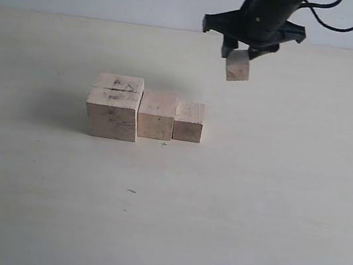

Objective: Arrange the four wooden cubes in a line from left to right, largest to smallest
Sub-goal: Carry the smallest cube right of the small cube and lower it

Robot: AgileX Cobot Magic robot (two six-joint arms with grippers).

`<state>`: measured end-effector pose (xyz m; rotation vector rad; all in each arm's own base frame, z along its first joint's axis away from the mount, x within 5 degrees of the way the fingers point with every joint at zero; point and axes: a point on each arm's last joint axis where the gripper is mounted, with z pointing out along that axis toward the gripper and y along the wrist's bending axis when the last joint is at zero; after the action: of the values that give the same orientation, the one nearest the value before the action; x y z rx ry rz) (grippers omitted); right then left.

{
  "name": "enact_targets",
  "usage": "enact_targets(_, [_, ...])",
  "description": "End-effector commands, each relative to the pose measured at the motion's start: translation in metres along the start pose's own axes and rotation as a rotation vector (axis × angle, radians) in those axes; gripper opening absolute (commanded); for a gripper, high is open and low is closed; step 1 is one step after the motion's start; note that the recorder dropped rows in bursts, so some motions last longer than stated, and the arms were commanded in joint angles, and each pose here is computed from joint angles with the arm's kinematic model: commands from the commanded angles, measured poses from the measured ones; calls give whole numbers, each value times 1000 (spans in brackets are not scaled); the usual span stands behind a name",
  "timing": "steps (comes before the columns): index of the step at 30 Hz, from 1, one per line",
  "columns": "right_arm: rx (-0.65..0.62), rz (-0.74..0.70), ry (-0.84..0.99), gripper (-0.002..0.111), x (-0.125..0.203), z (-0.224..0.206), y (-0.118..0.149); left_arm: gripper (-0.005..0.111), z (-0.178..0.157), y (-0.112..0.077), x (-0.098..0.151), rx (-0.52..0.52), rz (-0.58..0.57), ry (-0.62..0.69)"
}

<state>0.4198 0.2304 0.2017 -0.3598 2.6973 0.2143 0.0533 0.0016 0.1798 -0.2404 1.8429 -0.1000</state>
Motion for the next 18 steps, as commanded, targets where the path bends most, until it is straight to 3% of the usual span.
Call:
enact_targets(1, [-34,39,93,0,6,-10,-32,0,0,0,0,8,4,-8])
enact_targets(8, [-60,31,63,0,31,-23,-40,0,0,0,0,8,4,-8])
enact_targets(14, [-171,57,93,0,72,-6,-37,0,0,0,0,8,4,-8])
enact_targets(17, [-174,-112,86,0,76,-3,-38,0,0,0,0,8,4,-8])
enact_targets(18, [-184,-302,75,0,76,-3,-38,0,0,0,0,8,4,-8])
